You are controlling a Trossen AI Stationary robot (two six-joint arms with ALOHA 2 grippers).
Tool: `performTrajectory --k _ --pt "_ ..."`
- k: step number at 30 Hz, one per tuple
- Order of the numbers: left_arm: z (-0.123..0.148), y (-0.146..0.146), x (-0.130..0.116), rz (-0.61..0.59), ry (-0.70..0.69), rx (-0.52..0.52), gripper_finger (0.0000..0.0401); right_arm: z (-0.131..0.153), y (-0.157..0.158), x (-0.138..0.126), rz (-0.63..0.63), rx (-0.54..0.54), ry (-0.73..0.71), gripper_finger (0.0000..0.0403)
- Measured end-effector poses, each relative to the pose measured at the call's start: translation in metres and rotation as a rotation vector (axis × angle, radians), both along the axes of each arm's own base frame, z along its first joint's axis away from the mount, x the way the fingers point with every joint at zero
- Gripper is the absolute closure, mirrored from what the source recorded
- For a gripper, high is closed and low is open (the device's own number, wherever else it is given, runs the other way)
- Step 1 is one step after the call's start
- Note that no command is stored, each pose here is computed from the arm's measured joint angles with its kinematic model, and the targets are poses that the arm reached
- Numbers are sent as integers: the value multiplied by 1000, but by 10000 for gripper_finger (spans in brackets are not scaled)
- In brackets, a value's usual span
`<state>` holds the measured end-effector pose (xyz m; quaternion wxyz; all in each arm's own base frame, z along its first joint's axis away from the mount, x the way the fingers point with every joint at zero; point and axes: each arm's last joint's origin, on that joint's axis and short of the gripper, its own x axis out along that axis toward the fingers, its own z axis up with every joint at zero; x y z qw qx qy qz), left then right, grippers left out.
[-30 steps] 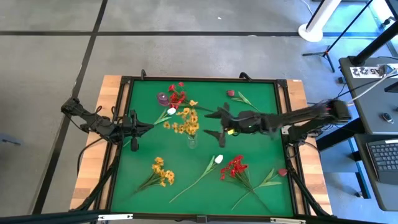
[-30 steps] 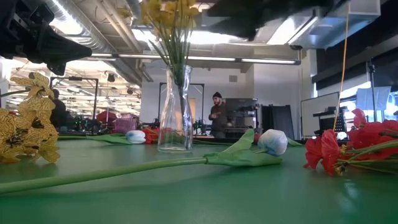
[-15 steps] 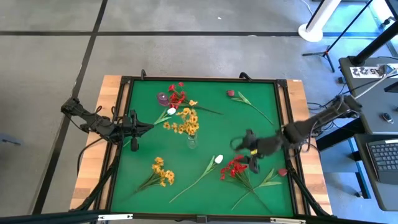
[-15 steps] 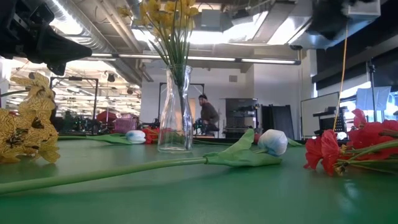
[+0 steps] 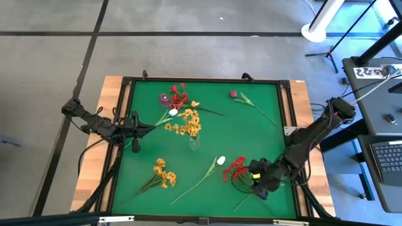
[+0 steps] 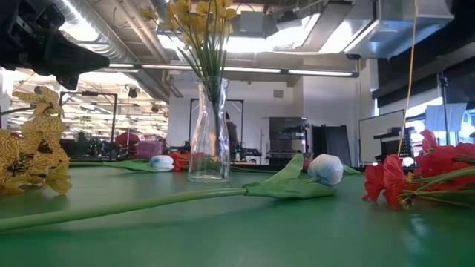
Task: Sort flowers into vase by color
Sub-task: Put the bottom red flowers into the violet vase
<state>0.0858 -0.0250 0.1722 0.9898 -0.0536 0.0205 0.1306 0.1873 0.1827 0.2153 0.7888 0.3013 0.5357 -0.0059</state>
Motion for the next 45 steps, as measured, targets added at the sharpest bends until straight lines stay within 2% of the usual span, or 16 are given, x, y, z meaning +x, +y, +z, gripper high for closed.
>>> performTrajectory --k 6,21,25,27,30,32,35,39,45 --pt "0 0 0 0 0 0 401 -19 7 2 -94 -4 107 205" --pt "0 0 0 0 0 0 401 -69 18 12 -68 -128 258 206" --pt "0 0 0 -1 0 0 401 -69 18 12 -66 -127 261 236" --pt "0 0 0 -1 0 0 401 -65 17 11 -71 -124 241 274" --pt "0 0 0 -1 0 0 401 -53 14 10 -87 -115 178 357" --pt "0 0 0 0 0 0 401 -45 11 9 -96 -117 147 387" --pt "0 0 0 0 0 0 401 -30 5 4 -131 -127 94 381" --pt "0 0 0 0 0 0 401 -6 -5 -3 -170 -126 -6 395" --pt "0 0 0 0 0 0 401 50 -19 -9 -202 -166 -254 397"
